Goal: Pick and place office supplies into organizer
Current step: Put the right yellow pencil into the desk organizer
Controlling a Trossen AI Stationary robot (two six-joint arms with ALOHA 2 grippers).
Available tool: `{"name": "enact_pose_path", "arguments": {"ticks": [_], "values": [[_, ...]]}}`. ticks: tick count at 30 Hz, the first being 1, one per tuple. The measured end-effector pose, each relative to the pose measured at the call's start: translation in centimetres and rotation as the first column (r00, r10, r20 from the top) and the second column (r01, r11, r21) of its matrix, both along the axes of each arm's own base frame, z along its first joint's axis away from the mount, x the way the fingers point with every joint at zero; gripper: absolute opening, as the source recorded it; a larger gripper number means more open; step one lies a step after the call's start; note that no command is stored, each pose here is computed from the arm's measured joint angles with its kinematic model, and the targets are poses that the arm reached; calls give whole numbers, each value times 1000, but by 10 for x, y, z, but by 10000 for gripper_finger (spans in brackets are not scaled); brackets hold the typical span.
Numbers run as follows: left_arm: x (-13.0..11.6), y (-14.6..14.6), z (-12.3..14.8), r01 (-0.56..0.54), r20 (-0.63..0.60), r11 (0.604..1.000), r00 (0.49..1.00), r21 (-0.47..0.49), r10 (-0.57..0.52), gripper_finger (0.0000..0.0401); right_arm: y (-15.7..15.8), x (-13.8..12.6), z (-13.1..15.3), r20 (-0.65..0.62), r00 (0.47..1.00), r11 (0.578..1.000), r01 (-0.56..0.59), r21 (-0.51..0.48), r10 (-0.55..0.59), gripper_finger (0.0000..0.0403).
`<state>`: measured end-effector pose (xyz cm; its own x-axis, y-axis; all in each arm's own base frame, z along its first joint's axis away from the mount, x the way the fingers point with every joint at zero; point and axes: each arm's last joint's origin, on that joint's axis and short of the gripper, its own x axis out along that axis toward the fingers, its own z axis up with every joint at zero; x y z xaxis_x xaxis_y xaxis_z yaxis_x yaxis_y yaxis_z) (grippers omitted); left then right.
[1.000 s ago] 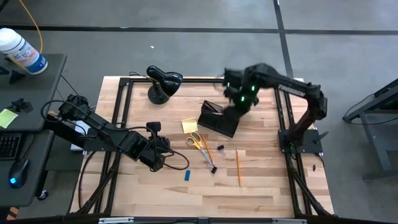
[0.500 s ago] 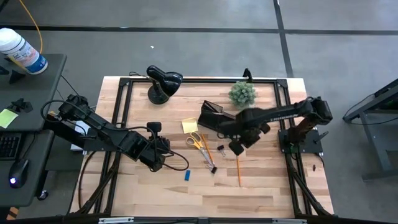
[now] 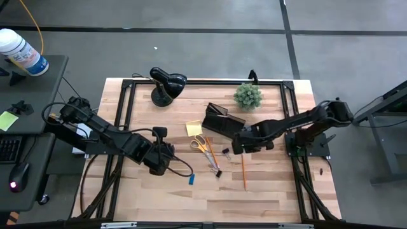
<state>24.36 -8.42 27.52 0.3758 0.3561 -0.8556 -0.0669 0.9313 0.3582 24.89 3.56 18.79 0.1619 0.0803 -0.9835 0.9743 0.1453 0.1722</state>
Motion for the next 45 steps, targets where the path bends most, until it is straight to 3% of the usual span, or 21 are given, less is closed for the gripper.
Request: {"name": "enact_pose_path", "arguments": {"ticks": [8, 16, 23, 28, 37, 45], "values": [[16, 20, 1, -89, 47, 977, 994, -194, 100, 3, -3, 0, -12, 36, 999, 997, -26, -79, 29, 49], [26, 49, 2, -201, 78, 942, 970, -267, 229, 3, -8, 4, -11, 77, 993, 987, -76, -140, 87, 102], [31, 71, 3, -321, 112, 893, 922, -317, 371, 3, -8, 12, -14, 124, 987, 985, -81, -154, 101, 107], [36, 85, 6, -330, 169, 886, 902, -325, 398, 3, -6, 15, -26, 75, 991, 987, -102, -128, 112, 108], [36, 103, 6, -163, 122, 929, 969, -332, 213, 3, -4, 12, -34, -8, 999, 999, -36, -25, 36, 108], [37, 102, 6, -36, 120, 956, 990, -290, 73, 3, -4, 11, -35, -31, 999, 1000, 27, 8, -27, 108]]}}
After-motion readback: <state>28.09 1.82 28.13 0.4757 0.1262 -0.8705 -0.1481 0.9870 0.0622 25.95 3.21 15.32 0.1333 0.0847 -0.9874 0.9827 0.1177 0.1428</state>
